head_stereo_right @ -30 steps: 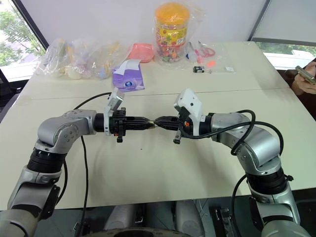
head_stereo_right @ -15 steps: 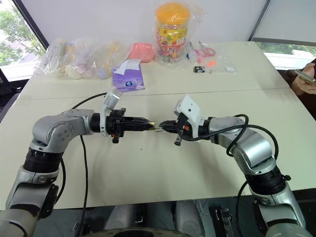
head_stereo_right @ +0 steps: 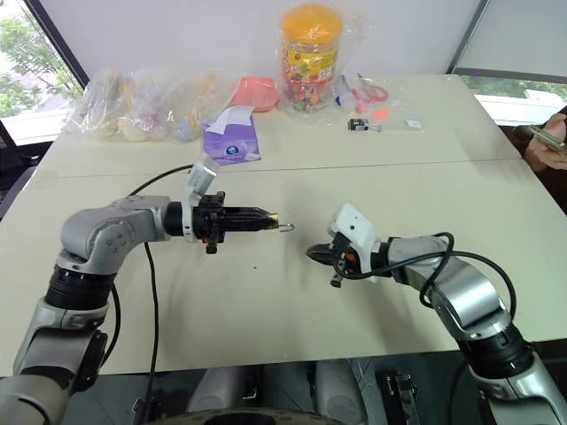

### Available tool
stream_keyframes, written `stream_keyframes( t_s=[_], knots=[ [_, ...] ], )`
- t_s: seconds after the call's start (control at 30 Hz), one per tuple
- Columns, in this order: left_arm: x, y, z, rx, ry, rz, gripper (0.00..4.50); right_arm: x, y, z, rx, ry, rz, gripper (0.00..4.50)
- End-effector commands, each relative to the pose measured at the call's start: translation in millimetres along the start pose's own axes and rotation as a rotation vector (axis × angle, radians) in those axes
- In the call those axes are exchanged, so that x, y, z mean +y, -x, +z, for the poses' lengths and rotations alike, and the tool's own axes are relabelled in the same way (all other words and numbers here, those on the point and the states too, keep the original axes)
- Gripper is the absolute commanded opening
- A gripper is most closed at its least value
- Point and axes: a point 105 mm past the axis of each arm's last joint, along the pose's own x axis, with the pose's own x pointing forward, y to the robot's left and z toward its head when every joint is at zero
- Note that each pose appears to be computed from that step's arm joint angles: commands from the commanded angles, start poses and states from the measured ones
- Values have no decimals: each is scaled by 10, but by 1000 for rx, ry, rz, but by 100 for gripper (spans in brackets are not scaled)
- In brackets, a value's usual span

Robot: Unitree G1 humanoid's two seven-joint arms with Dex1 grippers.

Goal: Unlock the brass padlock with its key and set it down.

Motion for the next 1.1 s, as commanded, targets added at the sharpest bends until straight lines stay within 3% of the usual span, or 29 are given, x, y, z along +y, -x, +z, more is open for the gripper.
stream_keyframes(
  t_s=[0.03, 0.27, 0.5, 0.53, 0.8, 0.83, 1.1],
  knots=[
    [54, -94, -127, 12, 30, 12, 0, 39, 145, 111, -47, 41, -31, 7],
    [215, -360, -495, 37, 177, 34, 0, 75, 277, 159, -84, 17, -109, 7],
    [443, -357, -765, 82, 223, 110, 0, 130, 259, 175, -91, 20, -139, 7],
    [461, -342, -776, 84, 222, 116, 102, 136, 255, 176, -92, 20, -141, 0],
    [482, -83, -717, 87, 160, 140, 427, 174, 256, 130, -60, 36, -139, 0],
    [457, -34, -682, 90, 133, 138, 443, 172, 264, 112, -48, 44, -138, 0],
    [178, 243, -490, 134, -49, 89, 443, 119, 367, 28, 38, 125, -136, 0]
  ],
)
